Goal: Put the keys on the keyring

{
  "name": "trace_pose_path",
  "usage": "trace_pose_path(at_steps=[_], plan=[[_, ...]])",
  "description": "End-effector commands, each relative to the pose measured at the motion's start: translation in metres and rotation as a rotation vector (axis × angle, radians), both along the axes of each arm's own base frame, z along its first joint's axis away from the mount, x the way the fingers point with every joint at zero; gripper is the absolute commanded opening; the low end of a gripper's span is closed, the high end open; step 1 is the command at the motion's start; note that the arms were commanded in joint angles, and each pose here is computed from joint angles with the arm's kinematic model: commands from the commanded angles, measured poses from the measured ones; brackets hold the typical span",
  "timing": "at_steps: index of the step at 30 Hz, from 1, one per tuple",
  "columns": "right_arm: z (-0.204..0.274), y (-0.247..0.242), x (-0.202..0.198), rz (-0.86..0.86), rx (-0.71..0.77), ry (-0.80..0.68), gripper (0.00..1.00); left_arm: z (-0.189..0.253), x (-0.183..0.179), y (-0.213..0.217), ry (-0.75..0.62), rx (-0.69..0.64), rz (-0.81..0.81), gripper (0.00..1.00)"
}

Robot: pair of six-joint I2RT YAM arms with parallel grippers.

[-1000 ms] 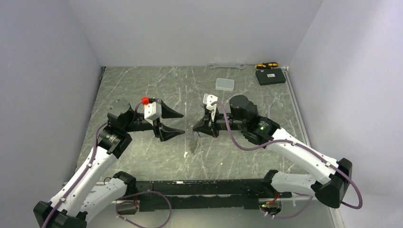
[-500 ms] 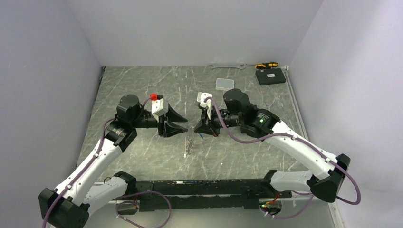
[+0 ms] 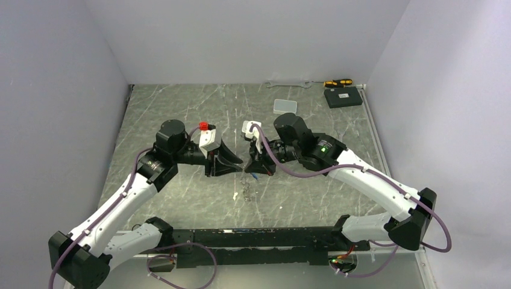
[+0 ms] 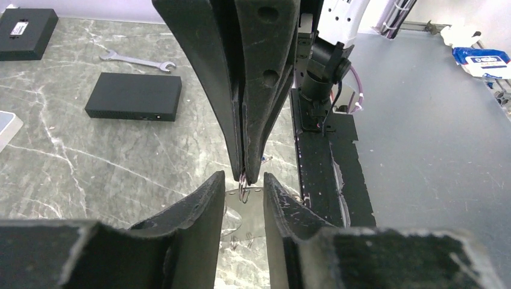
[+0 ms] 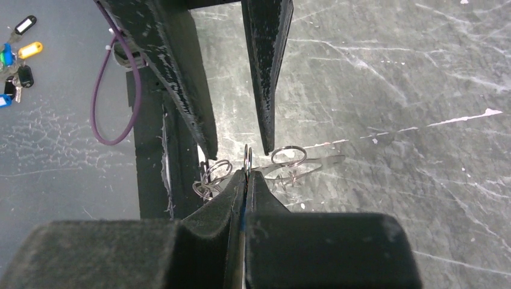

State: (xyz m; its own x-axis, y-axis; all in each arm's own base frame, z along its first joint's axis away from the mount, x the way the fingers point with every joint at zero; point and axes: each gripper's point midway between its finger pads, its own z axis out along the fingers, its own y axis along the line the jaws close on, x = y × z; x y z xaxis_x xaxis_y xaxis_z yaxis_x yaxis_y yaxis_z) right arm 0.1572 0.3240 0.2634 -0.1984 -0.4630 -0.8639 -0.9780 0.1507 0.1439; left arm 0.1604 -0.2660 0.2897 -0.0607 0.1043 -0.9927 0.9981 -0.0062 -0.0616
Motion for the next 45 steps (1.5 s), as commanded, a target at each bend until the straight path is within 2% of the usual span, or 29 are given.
trace_pose_path(at_steps=[1,16,22,30,31,33,35,38,42,45], plan=[[0.031,0.009,-0.001,0.034,0.069,-0.064,0.00,0.013,-0.001,-0.002,-0.053,-0.013,-0.016,0.33],[0.034,0.008,-0.003,0.037,0.082,-0.083,0.00,0.001,-0.005,-0.009,-0.012,0.027,-0.055,0.23],[0.035,0.008,-0.004,0.039,0.091,-0.087,0.00,0.000,-0.004,-0.009,-0.022,0.032,-0.039,0.01],[0.040,0.007,-0.004,0.030,0.127,-0.112,0.00,0.009,-0.004,-0.003,-0.082,0.012,0.005,0.00],[0.041,0.007,-0.003,0.025,0.138,-0.121,0.07,0.013,-0.003,-0.001,-0.101,0.004,0.022,0.00],[0.041,0.006,0.000,0.000,0.144,-0.132,0.29,0.016,-0.002,0.001,-0.122,-0.004,0.048,0.00],[0.041,0.004,0.002,-0.014,0.146,-0.141,0.41,0.019,0.000,0.003,-0.134,-0.009,0.068,0.00],[0.045,0.000,0.010,-0.063,0.165,-0.180,0.47,0.022,0.007,0.008,-0.144,-0.012,0.113,0.00],[0.070,-0.011,0.023,-0.150,0.305,-0.264,0.50,0.028,0.011,0.014,-0.154,-0.035,0.150,0.00],[0.080,-0.017,0.019,-0.126,0.395,-0.284,0.51,0.033,0.011,0.017,-0.162,-0.059,0.155,0.00]])
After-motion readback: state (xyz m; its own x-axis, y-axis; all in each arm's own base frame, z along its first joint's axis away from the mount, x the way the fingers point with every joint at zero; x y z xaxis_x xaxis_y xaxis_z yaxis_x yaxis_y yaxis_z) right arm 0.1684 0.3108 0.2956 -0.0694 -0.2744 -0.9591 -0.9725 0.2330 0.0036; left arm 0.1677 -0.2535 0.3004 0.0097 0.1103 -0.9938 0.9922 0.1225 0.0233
